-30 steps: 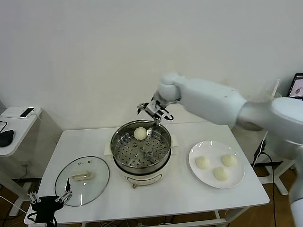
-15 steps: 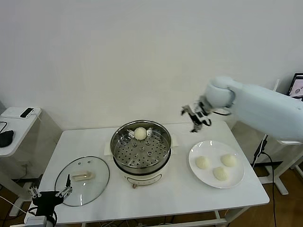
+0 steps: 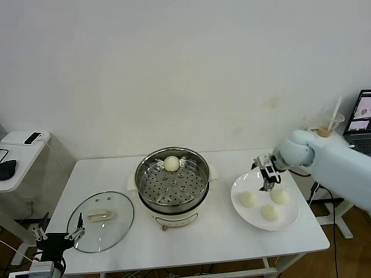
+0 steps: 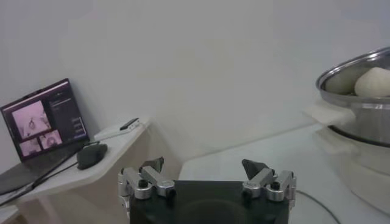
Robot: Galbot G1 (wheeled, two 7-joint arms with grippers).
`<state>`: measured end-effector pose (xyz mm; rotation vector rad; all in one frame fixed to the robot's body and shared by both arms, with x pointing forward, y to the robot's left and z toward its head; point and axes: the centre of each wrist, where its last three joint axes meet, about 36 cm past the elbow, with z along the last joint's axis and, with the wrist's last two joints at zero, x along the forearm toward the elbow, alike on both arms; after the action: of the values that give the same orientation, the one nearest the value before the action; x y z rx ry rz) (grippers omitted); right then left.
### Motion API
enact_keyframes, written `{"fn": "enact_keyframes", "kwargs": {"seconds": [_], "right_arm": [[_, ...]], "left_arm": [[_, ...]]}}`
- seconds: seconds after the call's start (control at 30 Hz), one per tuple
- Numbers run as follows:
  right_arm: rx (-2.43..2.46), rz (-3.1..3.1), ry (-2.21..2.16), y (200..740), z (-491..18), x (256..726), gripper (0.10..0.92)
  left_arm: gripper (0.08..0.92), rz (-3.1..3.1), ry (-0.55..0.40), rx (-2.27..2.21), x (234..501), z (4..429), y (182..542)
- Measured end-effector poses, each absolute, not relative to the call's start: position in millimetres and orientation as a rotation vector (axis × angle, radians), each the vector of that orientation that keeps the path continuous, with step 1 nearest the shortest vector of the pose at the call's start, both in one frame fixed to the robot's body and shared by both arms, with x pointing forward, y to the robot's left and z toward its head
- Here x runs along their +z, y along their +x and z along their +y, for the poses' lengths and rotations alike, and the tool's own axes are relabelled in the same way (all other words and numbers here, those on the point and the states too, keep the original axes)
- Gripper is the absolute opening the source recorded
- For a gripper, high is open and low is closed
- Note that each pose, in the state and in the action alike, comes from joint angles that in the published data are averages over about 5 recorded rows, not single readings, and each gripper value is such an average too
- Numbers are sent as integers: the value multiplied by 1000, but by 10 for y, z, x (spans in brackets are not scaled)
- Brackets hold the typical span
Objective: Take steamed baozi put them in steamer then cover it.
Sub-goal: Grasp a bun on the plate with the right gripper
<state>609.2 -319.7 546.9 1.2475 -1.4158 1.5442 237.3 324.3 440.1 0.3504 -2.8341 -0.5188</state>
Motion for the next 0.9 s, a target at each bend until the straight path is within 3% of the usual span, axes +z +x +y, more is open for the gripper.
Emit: {"fn": "enact_keyframes", "kwargs": {"seconds": [0.43, 0.9], "right_arm": [[1439, -1399, 1239, 6162, -3186, 4792, 823], [1405, -1418, 1231, 6270, -3053, 4497, 822]], "left_arm": [[823, -2815, 364, -516, 4384, 3240, 2304], [823, -2814, 369, -517, 4385, 3242, 2303]]}}
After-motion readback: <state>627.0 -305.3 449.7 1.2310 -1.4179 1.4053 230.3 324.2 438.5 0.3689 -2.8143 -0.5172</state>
